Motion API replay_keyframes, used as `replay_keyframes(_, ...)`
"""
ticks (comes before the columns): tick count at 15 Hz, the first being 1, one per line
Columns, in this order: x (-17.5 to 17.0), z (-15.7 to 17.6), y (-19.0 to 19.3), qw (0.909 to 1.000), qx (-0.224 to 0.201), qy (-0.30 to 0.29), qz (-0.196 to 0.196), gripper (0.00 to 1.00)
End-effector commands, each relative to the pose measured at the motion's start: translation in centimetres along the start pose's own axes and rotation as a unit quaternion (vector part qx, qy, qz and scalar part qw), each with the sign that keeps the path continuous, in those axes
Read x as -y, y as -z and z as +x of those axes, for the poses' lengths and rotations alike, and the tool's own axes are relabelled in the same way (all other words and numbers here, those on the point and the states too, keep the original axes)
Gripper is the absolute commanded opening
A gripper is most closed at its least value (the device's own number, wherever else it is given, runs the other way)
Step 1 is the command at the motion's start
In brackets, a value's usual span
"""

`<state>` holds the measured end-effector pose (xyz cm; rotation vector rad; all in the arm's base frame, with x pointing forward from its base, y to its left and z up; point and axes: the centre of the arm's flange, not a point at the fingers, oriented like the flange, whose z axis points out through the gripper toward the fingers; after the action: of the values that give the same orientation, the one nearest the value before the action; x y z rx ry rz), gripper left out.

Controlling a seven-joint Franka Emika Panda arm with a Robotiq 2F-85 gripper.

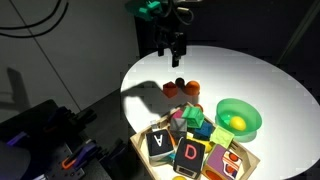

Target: Put the orange block on the tray

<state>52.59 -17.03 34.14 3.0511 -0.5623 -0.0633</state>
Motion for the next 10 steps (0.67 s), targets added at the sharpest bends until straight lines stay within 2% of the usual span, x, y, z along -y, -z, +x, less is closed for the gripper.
replay_keyframes(1,0.5,2.4,-2.7,0.9999,-0.015,0.008,-0.001,1.0)
replay_keyframes(10,4.0,5.3,-10.0,0.9999,-0.01,-0.011,0.007,1.0)
